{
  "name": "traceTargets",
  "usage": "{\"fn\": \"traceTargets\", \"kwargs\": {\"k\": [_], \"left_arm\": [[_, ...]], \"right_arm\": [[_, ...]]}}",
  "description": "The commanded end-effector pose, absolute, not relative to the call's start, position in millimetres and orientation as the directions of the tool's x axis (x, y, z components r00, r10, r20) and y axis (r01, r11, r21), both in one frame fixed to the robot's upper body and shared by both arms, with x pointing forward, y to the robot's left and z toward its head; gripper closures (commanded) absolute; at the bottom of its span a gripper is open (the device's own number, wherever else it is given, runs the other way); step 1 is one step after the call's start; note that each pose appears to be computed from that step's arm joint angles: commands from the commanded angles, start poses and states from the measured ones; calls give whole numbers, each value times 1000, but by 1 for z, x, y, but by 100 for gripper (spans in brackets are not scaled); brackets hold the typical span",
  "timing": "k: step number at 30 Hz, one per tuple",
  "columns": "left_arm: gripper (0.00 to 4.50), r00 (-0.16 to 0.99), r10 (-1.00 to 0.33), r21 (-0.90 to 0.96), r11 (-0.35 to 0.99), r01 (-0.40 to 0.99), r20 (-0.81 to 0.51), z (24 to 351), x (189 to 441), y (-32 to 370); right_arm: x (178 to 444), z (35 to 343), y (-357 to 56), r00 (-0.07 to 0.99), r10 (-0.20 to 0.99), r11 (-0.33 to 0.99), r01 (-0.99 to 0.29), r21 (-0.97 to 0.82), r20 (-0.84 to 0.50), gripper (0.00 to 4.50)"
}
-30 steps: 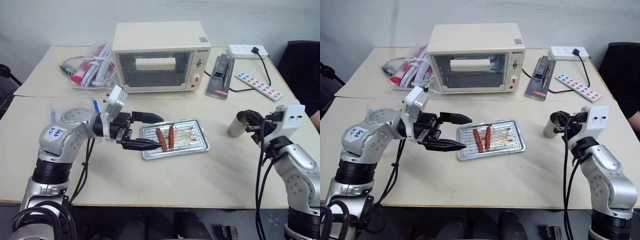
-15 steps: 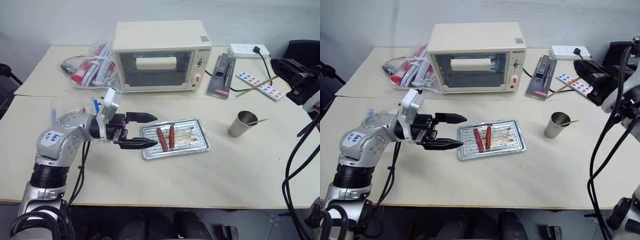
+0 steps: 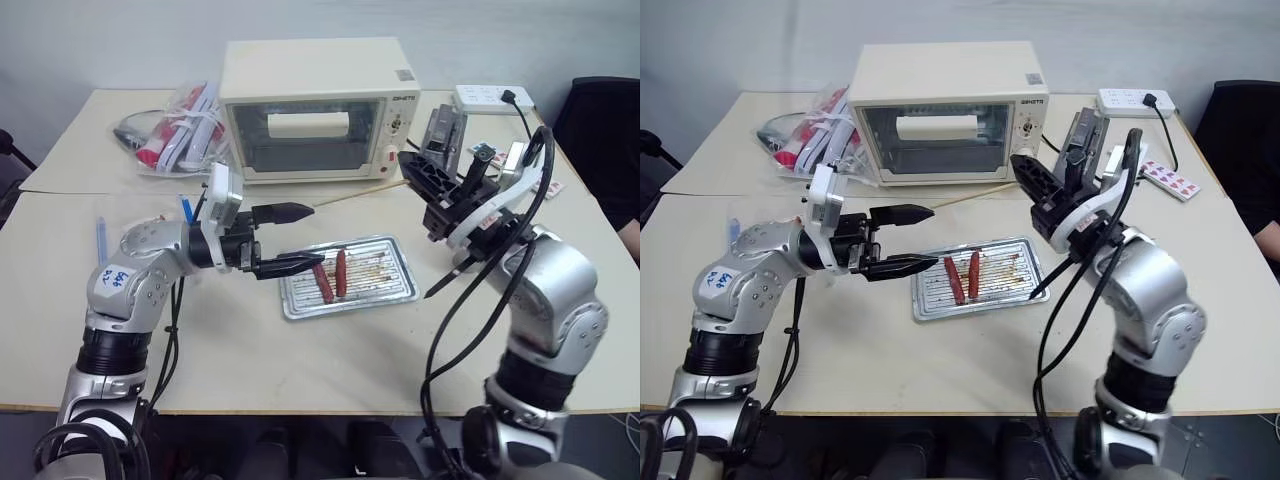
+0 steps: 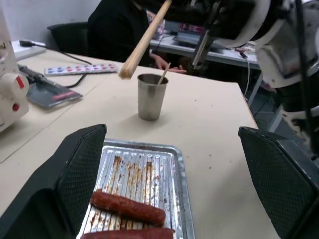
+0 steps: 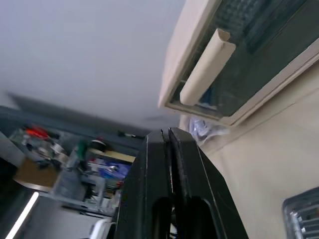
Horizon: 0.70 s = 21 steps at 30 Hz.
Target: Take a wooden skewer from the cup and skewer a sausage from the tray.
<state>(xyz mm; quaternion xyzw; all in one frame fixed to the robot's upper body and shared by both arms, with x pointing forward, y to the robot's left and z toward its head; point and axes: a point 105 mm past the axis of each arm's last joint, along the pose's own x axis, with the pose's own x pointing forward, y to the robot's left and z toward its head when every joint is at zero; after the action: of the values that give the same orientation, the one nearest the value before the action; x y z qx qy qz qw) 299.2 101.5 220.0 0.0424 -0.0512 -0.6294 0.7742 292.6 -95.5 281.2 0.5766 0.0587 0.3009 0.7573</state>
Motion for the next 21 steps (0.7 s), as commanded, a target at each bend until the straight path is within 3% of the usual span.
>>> {"fn": "traceTargets", "kwargs": {"k": [1,10,13,20,21], "left_arm": [[0,219,-974,204,225,953,52,235,293,104],[0,204,-974,204,221,954,99,253,291,102],[45,176,-977,196,197,961,119,253,287,100],[215,144,-984,199,163,966,104,245,289,93],[215,140,-984,202,159,966,107,244,291,90]], "right_arm": [[277,282,-89,788,541,127,-423,897,295,447],[280,264,-92,788,558,146,-400,905,259,447],[279,263,-91,783,562,140,-406,903,265,450],[273,268,-85,762,572,101,-432,896,303,450],[272,268,-83,757,577,99,-438,894,307,450]]}}
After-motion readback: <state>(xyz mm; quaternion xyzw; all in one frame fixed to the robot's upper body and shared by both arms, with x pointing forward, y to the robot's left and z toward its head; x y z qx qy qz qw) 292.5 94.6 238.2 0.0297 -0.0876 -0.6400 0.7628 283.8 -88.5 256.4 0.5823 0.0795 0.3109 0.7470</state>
